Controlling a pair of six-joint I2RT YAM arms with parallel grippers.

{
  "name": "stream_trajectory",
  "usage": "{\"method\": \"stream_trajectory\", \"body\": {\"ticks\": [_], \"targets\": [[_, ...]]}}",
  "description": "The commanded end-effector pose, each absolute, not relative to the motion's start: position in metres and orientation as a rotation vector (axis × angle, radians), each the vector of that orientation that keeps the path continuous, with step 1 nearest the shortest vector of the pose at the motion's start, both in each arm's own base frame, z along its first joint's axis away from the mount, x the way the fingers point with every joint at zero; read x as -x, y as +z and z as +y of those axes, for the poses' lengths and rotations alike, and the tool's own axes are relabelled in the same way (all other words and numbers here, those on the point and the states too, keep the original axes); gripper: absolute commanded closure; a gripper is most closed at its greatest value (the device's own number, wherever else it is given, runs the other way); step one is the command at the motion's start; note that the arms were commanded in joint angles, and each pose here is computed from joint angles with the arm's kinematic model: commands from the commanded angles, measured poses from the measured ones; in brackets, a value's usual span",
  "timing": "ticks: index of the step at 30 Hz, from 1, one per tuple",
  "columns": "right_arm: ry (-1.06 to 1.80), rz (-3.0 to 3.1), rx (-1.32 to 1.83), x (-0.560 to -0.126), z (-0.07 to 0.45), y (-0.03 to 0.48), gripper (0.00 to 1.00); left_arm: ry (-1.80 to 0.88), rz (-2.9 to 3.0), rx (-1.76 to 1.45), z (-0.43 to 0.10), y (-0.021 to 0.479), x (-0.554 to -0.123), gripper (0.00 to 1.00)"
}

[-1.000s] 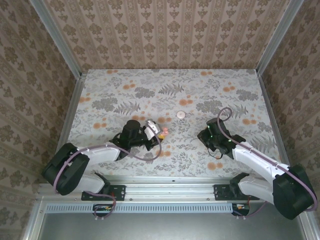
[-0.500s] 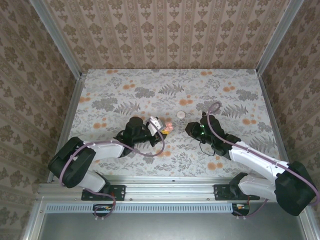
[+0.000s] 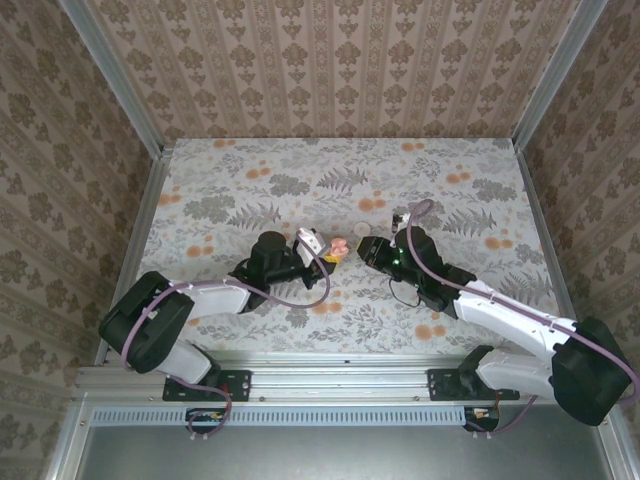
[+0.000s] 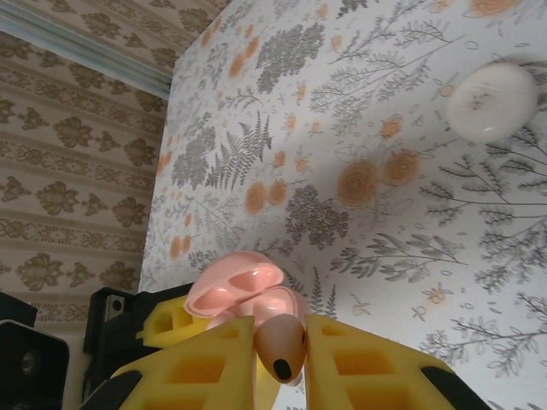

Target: Insert the wireless bluetooth earbuds into the charging case

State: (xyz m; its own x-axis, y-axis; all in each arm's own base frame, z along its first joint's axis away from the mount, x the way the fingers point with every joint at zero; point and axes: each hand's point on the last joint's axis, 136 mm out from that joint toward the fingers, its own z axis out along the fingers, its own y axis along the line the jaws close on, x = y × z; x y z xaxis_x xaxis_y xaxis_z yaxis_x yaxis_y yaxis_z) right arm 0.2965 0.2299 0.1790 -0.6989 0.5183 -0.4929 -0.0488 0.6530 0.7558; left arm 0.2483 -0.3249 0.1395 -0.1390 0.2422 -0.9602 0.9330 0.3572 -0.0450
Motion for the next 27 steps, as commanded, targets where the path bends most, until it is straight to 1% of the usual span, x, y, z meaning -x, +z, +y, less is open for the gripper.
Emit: {"method": "stream_trajectory", "body": {"ticks": [1,17,27], "targets": [[1.031,2.069,-0.333,-0.307,0.239,0.202,0.81,-0.91,1.55,-1.051,-0.335,0.163,-0.251,1.0],[1.067,2.057,-0.282,-0.315,0.266,0.208,0.81,-0.928,1.531,-1.006,-0.336,0.175,-0.255,1.0],[1.015,2.083,-0.284,-0.312,0.26,0.195,0.81,-0.923,1.512,-0.981,-0.334,0.185,-0.257,1.0]]}}
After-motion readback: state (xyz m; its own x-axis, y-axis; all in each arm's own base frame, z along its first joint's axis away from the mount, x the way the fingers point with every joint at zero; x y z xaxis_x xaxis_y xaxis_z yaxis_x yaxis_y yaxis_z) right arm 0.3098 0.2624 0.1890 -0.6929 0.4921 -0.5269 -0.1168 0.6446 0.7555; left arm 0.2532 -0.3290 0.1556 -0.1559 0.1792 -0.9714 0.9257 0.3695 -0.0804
